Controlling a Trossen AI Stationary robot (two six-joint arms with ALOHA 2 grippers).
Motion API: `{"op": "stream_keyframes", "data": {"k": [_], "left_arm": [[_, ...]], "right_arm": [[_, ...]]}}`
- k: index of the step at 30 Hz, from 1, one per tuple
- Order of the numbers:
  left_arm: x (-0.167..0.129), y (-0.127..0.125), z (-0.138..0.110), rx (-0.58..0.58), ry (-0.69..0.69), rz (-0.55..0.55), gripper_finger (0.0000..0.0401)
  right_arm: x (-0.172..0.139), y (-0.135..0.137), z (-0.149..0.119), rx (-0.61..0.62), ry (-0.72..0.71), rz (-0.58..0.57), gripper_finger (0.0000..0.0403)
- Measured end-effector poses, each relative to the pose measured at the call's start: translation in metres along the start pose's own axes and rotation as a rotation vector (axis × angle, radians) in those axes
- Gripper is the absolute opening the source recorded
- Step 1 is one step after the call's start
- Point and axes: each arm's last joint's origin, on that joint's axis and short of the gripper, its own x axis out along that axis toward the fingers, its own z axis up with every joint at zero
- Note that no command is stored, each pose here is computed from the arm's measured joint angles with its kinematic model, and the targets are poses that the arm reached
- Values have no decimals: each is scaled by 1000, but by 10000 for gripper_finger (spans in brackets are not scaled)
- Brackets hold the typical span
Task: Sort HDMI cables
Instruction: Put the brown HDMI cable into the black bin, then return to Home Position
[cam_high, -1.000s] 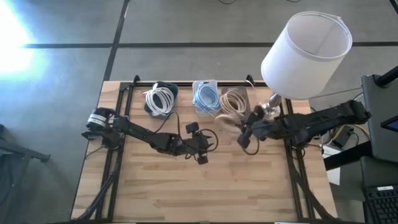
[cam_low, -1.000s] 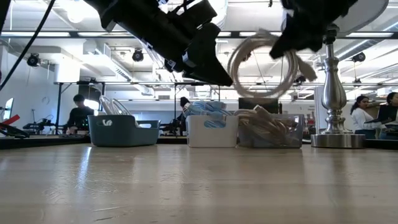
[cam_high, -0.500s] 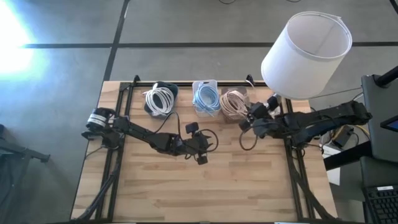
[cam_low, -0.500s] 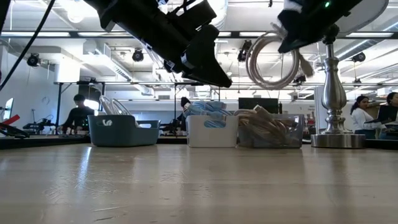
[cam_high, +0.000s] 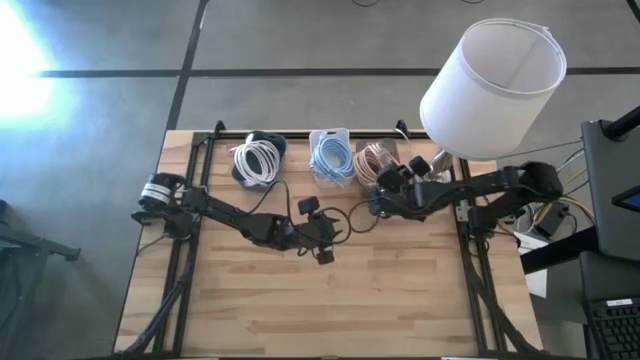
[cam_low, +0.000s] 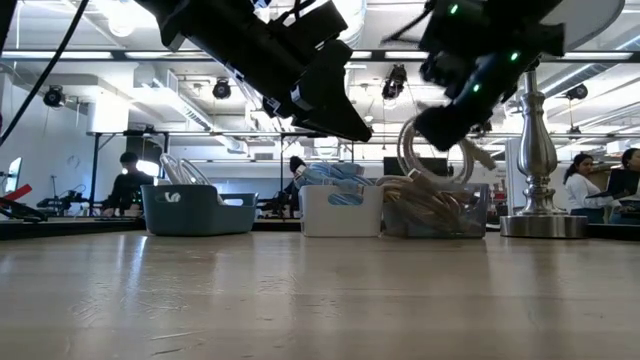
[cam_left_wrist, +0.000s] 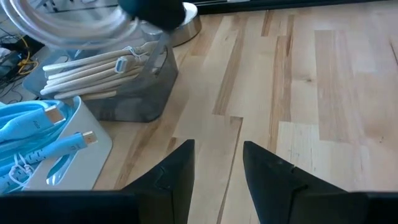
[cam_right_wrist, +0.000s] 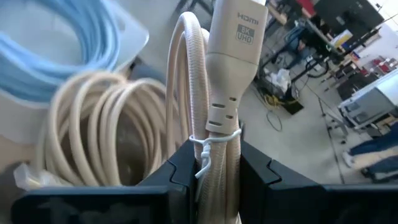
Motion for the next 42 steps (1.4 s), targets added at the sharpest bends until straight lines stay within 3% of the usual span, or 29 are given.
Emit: {"op": "stream_keyframes", "data": {"k": [12,18,23,35,42], "left_arm": [[0,0,-1,2,5,0,140],[0,0,-1,2,5,0,140],[0,0,-1,2,6,1,140],[-1,-1,-4,0,35,0,131],[-32,16,10,6,92,7,112]], "right_arm": [[32,36,2,-175,85,-59,70],[39,49,13,-274,100,-54,99],[37,52,27,-221,139,70,135],[7,20,46,-211,171,142,180],[-39,-15,47,-182,147,361,174]]}}
